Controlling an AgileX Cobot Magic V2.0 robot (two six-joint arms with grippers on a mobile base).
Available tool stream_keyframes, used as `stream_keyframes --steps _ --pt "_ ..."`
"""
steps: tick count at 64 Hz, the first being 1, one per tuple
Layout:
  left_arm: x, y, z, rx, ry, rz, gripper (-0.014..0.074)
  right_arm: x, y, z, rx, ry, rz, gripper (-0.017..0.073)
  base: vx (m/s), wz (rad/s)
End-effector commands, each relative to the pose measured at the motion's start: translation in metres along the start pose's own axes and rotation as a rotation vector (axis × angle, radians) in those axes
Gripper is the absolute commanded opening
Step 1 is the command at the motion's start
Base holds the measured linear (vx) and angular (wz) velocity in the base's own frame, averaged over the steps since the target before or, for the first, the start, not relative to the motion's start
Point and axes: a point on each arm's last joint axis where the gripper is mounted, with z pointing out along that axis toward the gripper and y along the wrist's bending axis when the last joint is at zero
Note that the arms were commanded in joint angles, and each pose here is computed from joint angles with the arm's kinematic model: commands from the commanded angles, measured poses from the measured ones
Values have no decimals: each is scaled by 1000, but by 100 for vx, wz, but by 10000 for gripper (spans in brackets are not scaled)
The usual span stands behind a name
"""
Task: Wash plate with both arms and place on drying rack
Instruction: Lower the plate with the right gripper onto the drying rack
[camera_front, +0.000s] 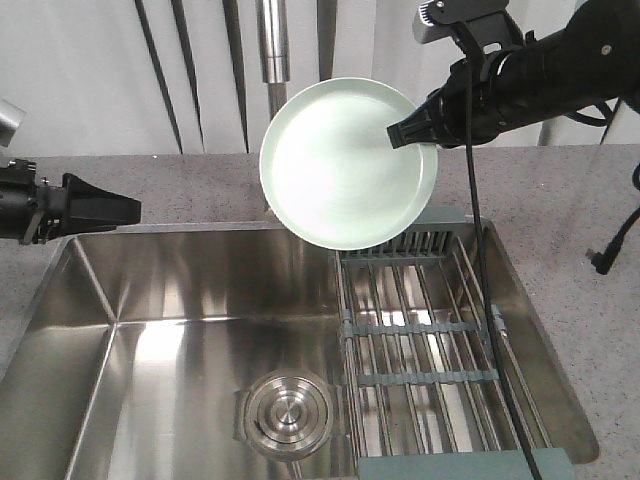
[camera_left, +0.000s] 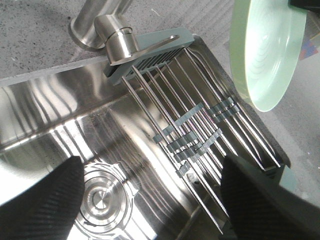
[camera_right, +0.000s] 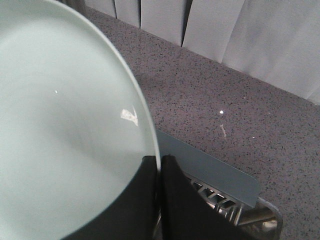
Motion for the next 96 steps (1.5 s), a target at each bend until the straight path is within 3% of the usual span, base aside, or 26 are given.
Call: stream_keyframes --steps 1,9,18,27,35,44,63,74,84,96 --pt "-13 -23 -11 69 -63 32 536 -21 -3 -29 38 -146 -5 -10 0 0" --pt "-13 -23 -11 69 -63 32 536 -18 -4 -35 47 -104 -12 -8 0 0" --pt "-13 -23 -11 69 -63 32 536 -6 -34 -42 96 -39 185 -7 0 0" --pt "-13 -23 -11 69 -63 32 536 11 -64 -48 144 52 243 -3 0 0" --pt "-13 -23 -11 69 -63 32 536 19 -76 -52 155 104 268 9 0 0" --pt "-13 -23 -11 69 -63 32 536 28 -76 -44 152 128 274 29 0 0" --pt "-13 -23 -11 69 -63 32 536 86 -68 -10 119 300 286 48 0 0" --pt "-13 -23 -11 69 -63 32 536 106 -62 2 100 325 294 63 0 0" --pt "-13 -23 -11 69 -63 32 536 109 -46 11 47 328 241 96 0 0" --pt "-13 -23 -11 69 -63 32 536 104 -24 18 2 334 172 221 0 0"
